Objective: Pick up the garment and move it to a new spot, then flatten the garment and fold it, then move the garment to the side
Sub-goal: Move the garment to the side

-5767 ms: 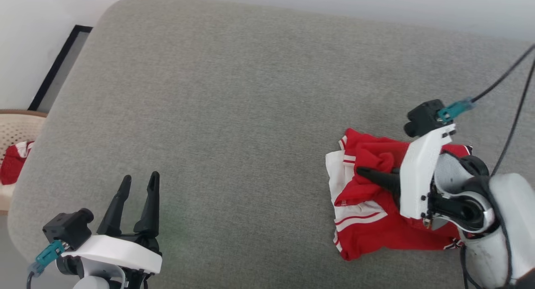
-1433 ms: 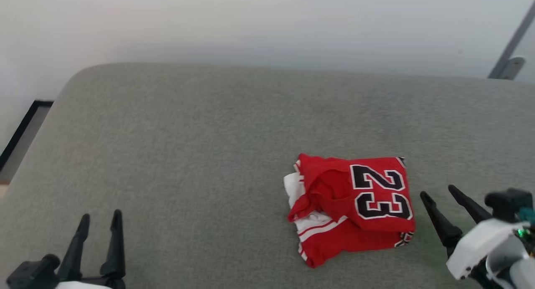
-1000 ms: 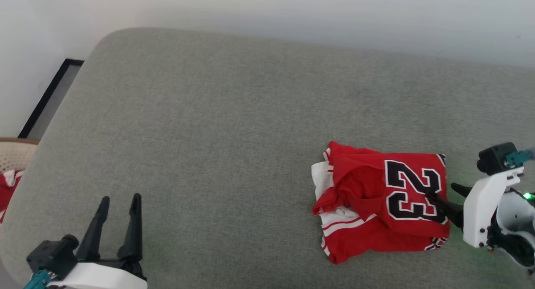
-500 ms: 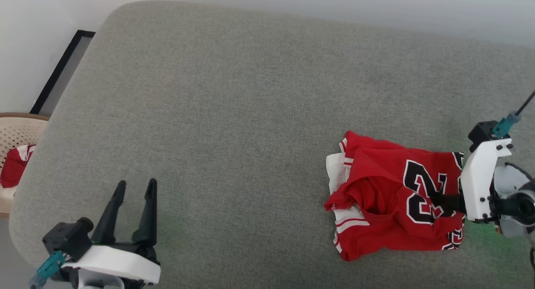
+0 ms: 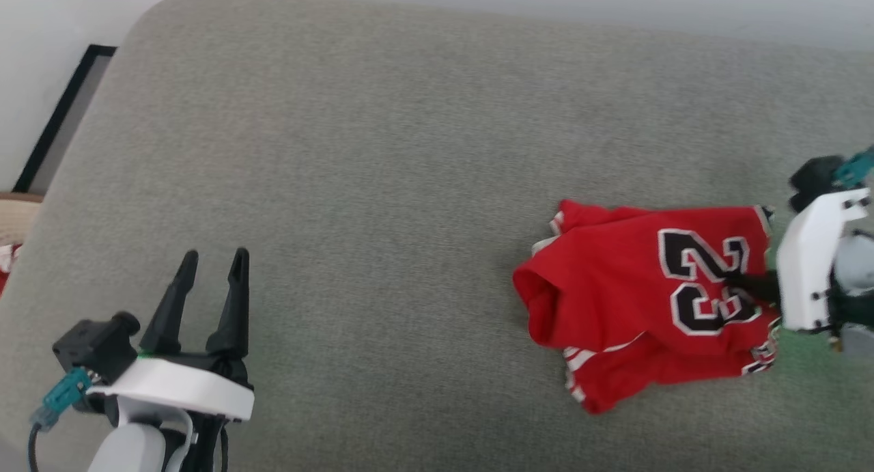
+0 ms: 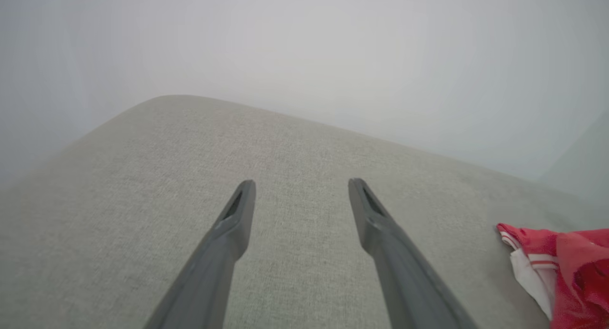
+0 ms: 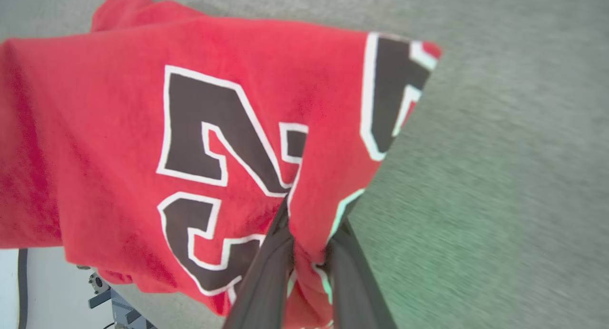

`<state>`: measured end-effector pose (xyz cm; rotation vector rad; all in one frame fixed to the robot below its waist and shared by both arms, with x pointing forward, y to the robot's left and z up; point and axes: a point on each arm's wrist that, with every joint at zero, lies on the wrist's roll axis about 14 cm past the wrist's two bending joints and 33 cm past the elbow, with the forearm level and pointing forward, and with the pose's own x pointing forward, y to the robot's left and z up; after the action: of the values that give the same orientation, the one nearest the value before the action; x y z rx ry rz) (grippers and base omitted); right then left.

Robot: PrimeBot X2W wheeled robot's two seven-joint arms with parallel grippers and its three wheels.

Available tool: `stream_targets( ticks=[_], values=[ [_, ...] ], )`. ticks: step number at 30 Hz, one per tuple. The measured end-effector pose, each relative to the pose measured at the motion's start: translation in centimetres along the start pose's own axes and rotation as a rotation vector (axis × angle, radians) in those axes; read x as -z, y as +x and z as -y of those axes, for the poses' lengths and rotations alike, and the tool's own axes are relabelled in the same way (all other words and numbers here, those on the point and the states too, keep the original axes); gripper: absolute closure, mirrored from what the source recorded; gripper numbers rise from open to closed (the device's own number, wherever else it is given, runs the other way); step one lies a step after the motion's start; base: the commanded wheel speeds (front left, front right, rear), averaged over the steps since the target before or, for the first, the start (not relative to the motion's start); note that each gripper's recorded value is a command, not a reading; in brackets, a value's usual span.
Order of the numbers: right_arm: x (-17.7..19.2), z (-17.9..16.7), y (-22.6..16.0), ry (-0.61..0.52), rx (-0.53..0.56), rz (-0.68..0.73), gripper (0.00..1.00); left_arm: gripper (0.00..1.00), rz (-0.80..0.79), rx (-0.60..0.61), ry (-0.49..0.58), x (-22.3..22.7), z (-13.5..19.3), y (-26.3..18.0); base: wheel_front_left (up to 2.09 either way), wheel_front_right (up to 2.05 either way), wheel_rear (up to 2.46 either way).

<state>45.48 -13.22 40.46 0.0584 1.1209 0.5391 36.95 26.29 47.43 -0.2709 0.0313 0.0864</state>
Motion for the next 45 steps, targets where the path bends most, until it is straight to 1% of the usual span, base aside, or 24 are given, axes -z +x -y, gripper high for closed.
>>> stream_targets(
  ticks=[6, 11, 17, 18, 22, 27, 33, 39, 45],
  values=[
    [-1.1, 3.5, -3.1, 0.026, 0.101, 0.088, 1.00, 0.00, 0.026, 0.106, 0.019, -0.8, 3.0, 2.3, 0.00, 0.00, 0.00],
    [-1.7, 7.3, -6.1, 0.043, 0.215, 0.152, 1.00, 0.00, 0.051, 0.226, 0.039, -1.4, 6.6, 4.6, 0.00, 0.00, 0.00],
    [-2.0, 11.0, -9.3, 0.062, 0.334, 0.224, 1.00, 0.00, 0.045, 0.358, 0.039, -0.7, 10.9, 6.8, 0.00, 0.00, 0.00],
    [-2.0, 11.0, -9.3, 0.062, 0.334, 0.224, 1.00, 0.00, 0.045, 0.358, 0.039, -0.7, 10.9, 6.8, 0.00, 0.00, 0.00],
    [-2.1, 13.3, -11.5, 0.066, 0.415, 0.272, 1.00, 0.00, 0.041, 0.446, 0.043, -0.2, 13.8, 8.2, 0.00, 0.00, 0.00],
    [-2.7, 16.2, -14.7, 0.020, 0.543, 0.346, 1.00, 0.00, 0.035, 0.552, 0.038, 0.7, 17.4, 9.7, 0.00, 0.00, 0.00],
    [-2.0, 20.0, -17.5, -0.005, 0.686, 0.375, 1.00, 0.00, 0.014, 0.665, 0.021, 2.2, 21.3, 10.9, 0.00, 0.00, 0.00],
    [-1.7, 23.3, -19.4, -0.039, 0.816, 0.392, 1.00, 0.00, -0.021, 0.752, 0.003, 4.2, 24.3, 11.4, 0.00, 0.00, 0.00],
    [-1.3, 26.6, -20.9, -0.051, 0.945, 0.394, 1.00, 0.00, -0.043, 0.791, 0.001, 5.5, 25.4, 11.9, 0.00, 0.00, 0.00]
  ],
)
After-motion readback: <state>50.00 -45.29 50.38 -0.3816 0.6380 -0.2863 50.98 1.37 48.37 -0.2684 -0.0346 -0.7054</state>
